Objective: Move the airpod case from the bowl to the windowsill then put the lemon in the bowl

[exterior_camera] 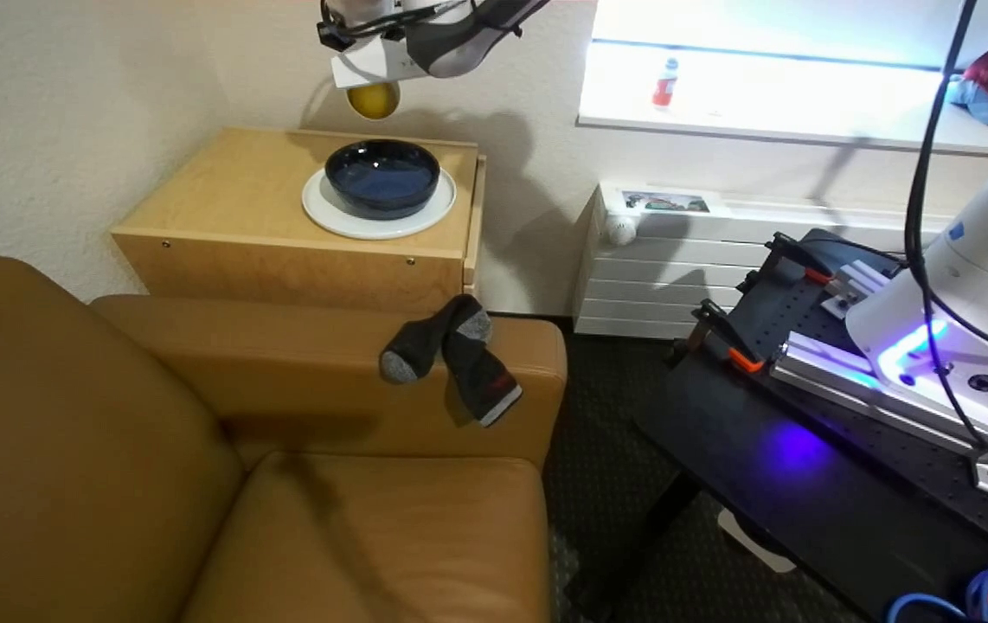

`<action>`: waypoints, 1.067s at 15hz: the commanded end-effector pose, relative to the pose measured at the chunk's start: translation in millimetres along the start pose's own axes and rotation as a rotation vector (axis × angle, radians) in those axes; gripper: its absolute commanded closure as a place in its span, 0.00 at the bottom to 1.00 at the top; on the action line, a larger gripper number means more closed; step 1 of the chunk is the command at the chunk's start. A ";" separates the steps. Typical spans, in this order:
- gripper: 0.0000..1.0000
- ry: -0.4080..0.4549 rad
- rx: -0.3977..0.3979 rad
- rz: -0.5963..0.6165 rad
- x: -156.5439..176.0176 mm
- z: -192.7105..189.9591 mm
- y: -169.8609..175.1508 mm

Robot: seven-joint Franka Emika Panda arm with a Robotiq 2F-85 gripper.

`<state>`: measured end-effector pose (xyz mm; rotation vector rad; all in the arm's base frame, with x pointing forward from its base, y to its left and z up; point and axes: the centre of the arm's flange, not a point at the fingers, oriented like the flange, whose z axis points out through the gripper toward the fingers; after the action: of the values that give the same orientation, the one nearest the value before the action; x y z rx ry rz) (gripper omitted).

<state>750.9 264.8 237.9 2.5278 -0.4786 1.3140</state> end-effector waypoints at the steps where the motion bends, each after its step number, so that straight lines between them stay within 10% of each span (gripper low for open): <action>1: 0.95 0.120 0.084 -0.007 -8.7 -21.9 -8.8; 9: 0.95 0.210 0.226 0.088 -14.5 -44.1 15.6; 16: 0.95 -0.005 0.401 0.169 -40.2 -80.1 54.3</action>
<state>697.6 266.8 237.3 2.7744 -0.4742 1.6407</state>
